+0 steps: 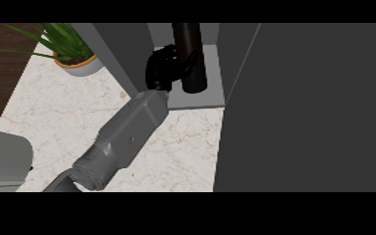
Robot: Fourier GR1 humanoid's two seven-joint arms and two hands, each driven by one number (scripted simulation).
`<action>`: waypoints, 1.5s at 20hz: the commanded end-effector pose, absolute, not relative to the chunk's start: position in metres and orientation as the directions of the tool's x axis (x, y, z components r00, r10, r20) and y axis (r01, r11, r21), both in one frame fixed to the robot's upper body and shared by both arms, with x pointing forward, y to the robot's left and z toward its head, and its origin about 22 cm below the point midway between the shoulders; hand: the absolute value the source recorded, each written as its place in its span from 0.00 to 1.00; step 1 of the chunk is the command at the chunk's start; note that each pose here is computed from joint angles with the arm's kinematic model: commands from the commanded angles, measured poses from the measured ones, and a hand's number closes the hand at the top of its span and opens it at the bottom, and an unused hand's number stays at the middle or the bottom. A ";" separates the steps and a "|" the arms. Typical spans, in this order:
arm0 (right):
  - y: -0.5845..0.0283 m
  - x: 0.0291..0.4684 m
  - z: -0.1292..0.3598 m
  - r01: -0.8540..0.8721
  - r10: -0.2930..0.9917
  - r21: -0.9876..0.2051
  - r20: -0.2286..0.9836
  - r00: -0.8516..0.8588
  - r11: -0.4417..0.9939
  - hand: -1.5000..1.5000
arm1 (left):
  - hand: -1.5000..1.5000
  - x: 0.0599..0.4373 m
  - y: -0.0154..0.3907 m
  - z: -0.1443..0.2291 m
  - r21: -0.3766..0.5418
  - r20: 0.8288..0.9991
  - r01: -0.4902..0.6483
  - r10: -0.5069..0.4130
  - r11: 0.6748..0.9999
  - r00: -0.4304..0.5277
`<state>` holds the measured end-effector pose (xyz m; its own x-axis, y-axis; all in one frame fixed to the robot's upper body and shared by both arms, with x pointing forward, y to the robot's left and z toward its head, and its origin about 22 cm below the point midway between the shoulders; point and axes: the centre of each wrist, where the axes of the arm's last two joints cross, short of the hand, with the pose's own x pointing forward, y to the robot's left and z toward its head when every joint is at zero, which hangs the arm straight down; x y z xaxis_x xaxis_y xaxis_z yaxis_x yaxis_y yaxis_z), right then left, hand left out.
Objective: Pick up the wine, place it into the cabinet and close the cabinet
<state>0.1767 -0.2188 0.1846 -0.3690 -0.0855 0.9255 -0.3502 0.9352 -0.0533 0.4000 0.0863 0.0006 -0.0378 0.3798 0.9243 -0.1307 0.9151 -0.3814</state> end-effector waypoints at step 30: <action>-0.194 0.190 0.189 -0.425 -0.129 -0.053 0.912 -0.389 0.904 0.00 | 0.00 0.391 0.065 0.006 -0.462 0.887 -0.216 0.454 0.860 -0.089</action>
